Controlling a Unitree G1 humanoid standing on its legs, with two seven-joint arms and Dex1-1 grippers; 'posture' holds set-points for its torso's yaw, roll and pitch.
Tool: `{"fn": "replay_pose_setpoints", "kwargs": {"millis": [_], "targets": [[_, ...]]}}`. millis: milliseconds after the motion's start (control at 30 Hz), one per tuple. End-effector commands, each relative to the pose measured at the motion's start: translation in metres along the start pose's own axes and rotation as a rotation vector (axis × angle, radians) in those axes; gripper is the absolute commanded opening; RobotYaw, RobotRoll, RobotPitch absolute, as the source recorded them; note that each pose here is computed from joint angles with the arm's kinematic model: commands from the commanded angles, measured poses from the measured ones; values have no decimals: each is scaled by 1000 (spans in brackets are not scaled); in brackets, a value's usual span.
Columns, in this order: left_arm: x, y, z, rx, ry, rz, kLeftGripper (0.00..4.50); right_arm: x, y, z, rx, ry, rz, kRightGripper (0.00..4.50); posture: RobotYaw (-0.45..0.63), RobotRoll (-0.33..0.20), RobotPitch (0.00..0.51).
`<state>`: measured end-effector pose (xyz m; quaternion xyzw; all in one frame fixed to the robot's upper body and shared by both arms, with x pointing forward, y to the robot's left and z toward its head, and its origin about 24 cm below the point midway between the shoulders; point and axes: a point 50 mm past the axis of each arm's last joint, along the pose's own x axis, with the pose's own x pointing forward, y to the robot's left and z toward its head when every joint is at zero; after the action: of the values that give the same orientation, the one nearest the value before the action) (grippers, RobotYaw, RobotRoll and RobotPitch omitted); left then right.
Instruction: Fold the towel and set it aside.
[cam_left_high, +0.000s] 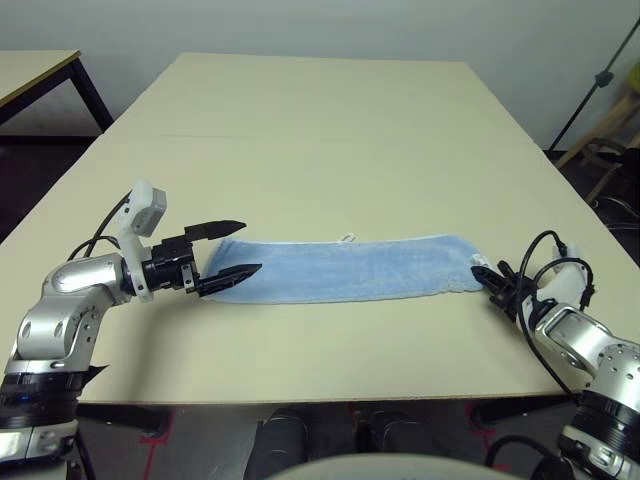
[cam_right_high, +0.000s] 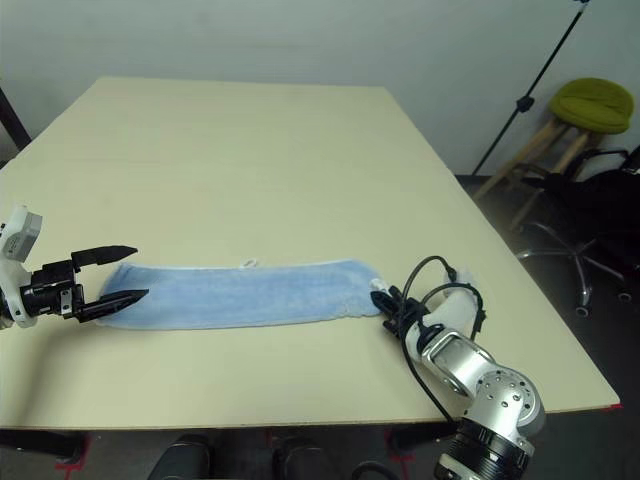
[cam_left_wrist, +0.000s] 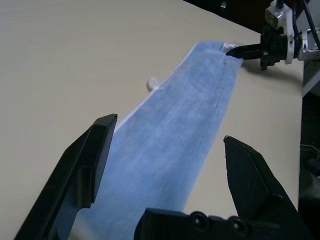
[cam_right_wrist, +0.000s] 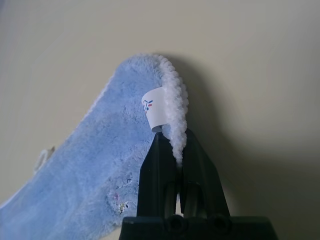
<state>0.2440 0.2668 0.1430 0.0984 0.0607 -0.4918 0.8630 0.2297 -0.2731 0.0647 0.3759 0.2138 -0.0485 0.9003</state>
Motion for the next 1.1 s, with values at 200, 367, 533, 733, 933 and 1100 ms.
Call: {"fn": "replay_pose_setpoints", "kwargs": {"millis": [200,367,533,733,933,1100], "targets": [[4,-1,-5,-6,13,-17,4500,-27,-30,35,-112,-126,-88,28,76,0,70],[4,-1,-6,-9,18,-18,4500,-39,-27,61,-251,-156,-43,28,70,0,72],[7,0,-5,-6,14,-20,4500,-34,22,55,-501,-37,228,28,67,0,71],[10,0,-4,-2,7,-20,4500,-21,66,9,-690,244,467,28,82,0,71],[8,-4,-6,-8,7,-7,4500,-9,70,-16,-727,364,513,28,111,0,72],[6,-6,-6,-9,8,6,4500,-3,70,-28,-739,426,535,28,117,0,75]]}}
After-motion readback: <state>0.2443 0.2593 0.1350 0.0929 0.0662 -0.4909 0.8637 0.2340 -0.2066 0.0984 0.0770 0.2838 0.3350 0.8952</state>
